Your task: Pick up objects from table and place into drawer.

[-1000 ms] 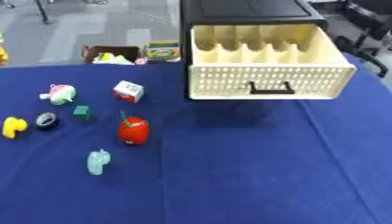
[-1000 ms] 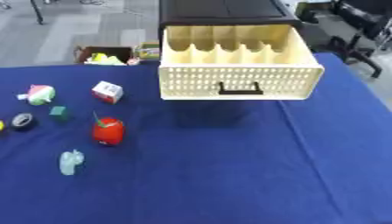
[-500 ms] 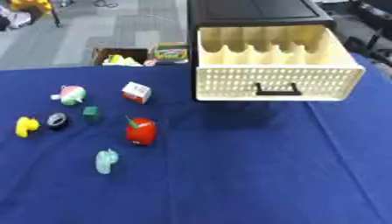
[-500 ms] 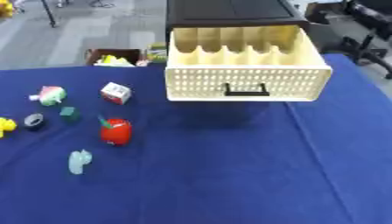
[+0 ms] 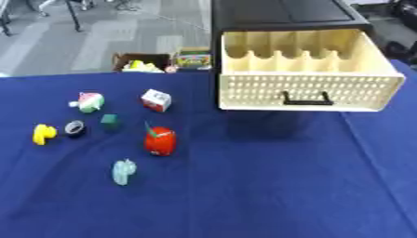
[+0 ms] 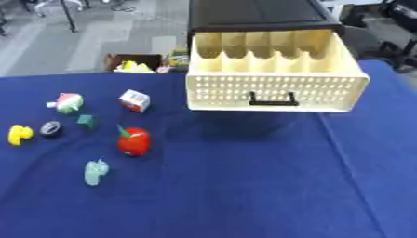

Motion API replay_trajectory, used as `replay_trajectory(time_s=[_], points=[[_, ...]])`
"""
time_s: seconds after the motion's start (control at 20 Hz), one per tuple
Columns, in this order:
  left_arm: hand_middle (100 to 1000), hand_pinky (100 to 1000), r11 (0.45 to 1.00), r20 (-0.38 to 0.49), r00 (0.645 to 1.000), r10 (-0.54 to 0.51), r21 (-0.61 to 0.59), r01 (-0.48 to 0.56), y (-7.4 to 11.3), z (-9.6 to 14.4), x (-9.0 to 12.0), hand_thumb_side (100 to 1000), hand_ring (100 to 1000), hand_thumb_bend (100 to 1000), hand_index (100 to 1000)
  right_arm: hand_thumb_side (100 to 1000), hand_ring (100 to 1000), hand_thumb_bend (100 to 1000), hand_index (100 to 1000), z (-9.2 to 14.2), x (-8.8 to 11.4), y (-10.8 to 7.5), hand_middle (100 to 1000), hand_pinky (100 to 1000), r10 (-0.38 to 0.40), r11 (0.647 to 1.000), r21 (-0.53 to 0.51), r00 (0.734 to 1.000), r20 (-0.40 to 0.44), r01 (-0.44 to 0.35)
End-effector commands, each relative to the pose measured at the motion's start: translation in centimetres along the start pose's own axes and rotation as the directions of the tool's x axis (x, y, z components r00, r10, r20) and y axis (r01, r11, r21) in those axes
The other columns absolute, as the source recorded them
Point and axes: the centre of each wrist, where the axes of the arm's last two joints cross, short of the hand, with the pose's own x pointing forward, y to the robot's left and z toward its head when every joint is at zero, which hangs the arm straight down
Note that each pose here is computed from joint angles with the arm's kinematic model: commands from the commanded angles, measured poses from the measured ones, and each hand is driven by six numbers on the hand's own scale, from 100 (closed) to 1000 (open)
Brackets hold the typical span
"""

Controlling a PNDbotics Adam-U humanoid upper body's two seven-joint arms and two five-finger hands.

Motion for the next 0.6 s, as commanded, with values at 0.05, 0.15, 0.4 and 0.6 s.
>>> replay_trajectory(time_s=[0.05, 0.15, 0.4, 0.6], points=[[271, 268, 0.999, 0.027, 1.0, -0.012, 0.035, 0.011, 0.4, -0.9, 1.6, 230, 384, 100, 354, 860, 455, 342, 714, -0.5, 0.9, -0.3, 409, 495, -0.001, 1.0, -0.01, 0.999, 0.039, 0.001], [270, 268, 0.999, 0.045, 0.999, -0.012, 0.032, 0.011, -0.2, -1.5, 2.5, 230, 384, 100, 354, 861, 455, 343, 714, -0.6, 1.0, -0.2, 409, 495, -0.003, 1.0, -0.009, 0.999, 0.041, 0.004], [271, 268, 0.999, 0.116, 0.993, -0.014, 0.035, 0.01, -1.0, -2.6, 5.2, 225, 386, 100, 355, 859, 455, 341, 713, -0.7, 1.2, -0.1, 409, 495, -0.013, 1.0, -0.012, 0.999, 0.048, 0.014], [272, 269, 0.999, 0.176, 0.984, -0.035, 0.038, 0.029, -1.5, -3.2, 7.4, 223, 390, 100, 355, 858, 455, 342, 711, -0.8, 1.5, 0.1, 408, 494, -0.027, 1.0, -0.012, 0.998, 0.054, 0.028]])
